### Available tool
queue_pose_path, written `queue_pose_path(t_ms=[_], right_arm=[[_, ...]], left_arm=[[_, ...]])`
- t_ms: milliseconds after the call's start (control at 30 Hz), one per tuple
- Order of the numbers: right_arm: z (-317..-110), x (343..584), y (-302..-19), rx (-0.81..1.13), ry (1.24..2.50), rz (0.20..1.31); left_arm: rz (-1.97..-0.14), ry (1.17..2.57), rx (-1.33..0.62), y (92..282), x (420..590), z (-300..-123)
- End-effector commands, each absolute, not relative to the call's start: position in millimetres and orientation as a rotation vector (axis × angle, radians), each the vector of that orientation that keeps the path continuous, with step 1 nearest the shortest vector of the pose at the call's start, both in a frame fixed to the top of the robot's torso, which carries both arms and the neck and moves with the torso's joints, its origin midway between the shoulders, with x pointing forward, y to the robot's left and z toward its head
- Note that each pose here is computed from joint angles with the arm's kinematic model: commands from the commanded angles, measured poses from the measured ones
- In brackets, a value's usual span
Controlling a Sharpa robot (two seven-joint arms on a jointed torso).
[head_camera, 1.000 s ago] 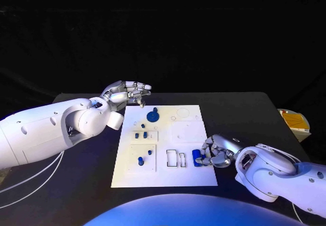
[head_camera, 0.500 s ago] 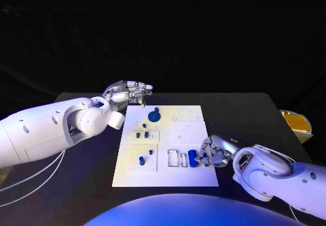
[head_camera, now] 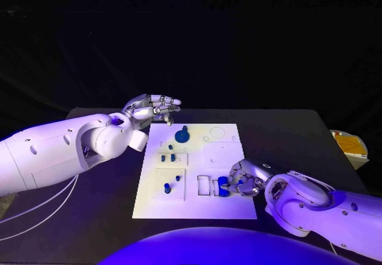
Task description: Assemble the parts on the task board
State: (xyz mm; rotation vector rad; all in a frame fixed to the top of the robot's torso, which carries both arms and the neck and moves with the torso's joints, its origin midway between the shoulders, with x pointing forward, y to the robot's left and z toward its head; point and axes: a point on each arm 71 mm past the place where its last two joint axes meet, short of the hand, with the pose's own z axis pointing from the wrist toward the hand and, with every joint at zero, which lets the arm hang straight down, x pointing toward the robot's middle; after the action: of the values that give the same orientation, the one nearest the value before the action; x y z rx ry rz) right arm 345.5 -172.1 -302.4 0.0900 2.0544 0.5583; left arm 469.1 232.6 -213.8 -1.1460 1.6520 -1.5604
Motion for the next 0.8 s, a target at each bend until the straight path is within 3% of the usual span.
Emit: queue_pose_path(t_ms=[33, 800], right_arm=[[-303.5, 345.1, -170.5, 0.081, 2.055, 0.547], [-315.7, 343.2, -164.1, -0.01, 2.14, 0.497]], left_arm=[[-1.578, 1.645, -1.139, 231.1, 468.7, -212.3], [-1.579, 1.66, -1.142, 231.3, 467.8, -212.7]])
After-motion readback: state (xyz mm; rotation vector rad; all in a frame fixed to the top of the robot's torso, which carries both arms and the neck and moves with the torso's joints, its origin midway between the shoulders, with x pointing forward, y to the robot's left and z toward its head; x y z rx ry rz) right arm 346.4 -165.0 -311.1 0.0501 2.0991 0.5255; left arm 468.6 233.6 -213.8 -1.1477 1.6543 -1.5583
